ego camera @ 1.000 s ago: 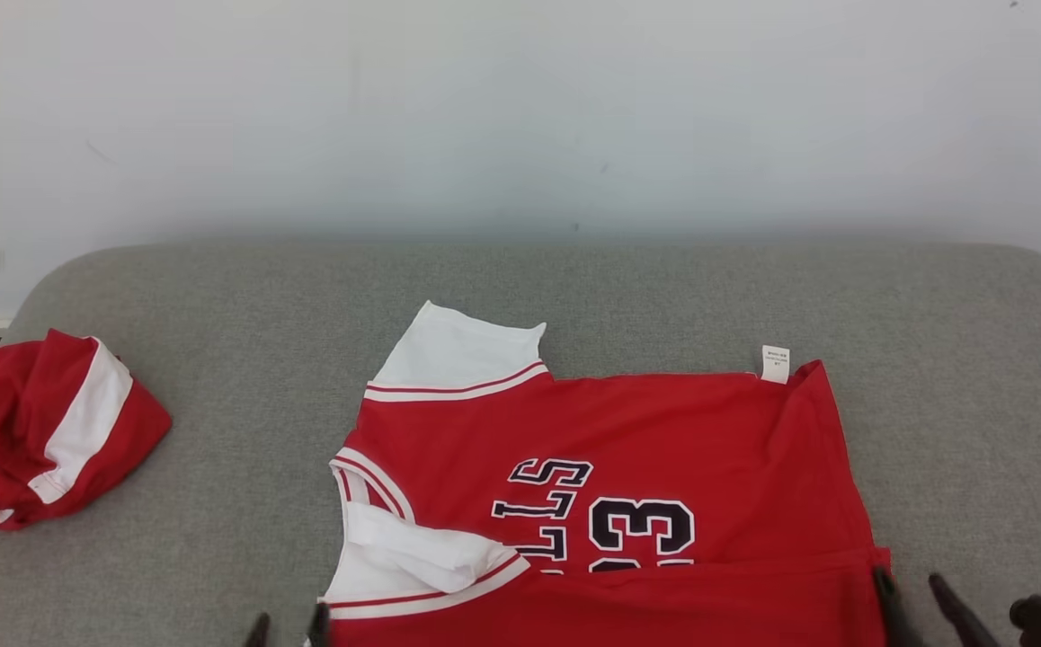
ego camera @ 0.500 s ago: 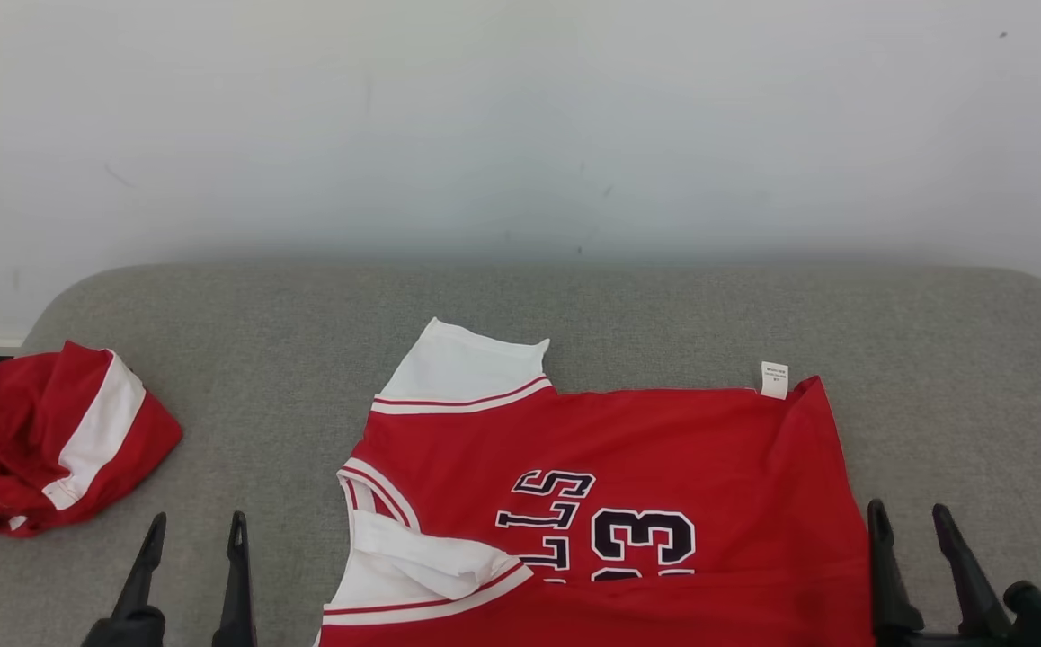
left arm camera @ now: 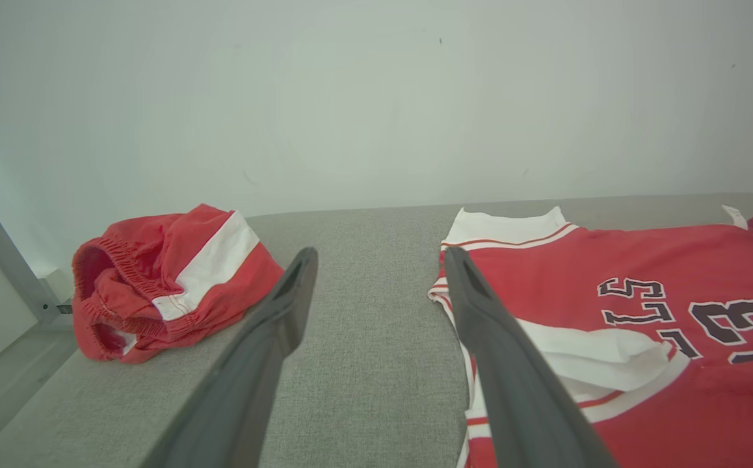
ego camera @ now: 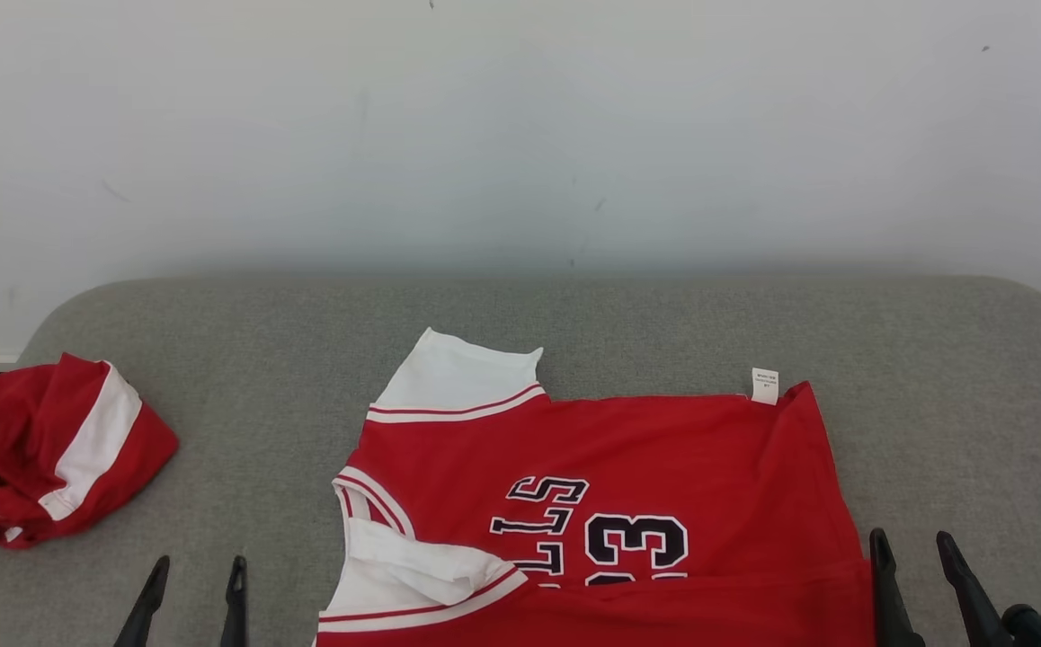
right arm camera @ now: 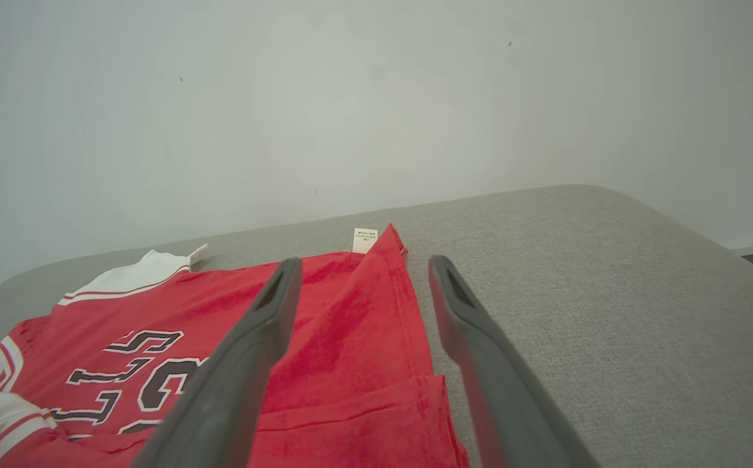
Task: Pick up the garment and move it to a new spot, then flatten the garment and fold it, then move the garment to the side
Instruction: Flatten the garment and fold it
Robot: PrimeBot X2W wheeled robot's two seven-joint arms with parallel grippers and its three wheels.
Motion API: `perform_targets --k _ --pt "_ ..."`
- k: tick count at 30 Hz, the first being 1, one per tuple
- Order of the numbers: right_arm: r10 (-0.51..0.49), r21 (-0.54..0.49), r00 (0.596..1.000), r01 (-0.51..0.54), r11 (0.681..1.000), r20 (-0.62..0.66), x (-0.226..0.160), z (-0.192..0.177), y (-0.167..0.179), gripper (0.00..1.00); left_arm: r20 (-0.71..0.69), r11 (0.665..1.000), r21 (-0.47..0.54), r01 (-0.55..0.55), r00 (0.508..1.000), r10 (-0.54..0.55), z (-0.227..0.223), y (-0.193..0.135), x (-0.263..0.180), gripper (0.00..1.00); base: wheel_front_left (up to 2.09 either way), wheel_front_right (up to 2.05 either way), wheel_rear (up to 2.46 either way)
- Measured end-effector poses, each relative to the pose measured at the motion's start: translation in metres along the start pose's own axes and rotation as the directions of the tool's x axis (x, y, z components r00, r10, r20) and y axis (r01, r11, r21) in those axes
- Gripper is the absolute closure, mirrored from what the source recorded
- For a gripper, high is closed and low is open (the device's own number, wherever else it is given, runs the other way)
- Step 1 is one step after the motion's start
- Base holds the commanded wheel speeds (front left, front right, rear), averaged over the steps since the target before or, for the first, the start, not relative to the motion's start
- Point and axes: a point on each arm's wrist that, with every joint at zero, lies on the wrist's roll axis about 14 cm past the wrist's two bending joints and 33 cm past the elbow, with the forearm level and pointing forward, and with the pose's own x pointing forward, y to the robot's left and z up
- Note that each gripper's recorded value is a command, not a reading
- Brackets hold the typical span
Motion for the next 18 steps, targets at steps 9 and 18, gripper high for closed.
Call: perform_targets --k 9,18 --pt "0.021 -0.026 0.999 -0.022 0.999 -0.03 0.032 0.013 -0.005 0.0 0.0 0.997 -0.016 0.082 0.997 -0.082 0.02 -0.008 0.053 0.0 0.0 0.0 0.0" --pt "0.007 -0.03 0.995 -0.01 0.999 -0.096 0.104 0.02 -0.018 0.0 -0.02 0.976 0.016 0.216 0.976 -0.216 0.053 -0.033 0.163 0.0 0.0 0.0 0.0"
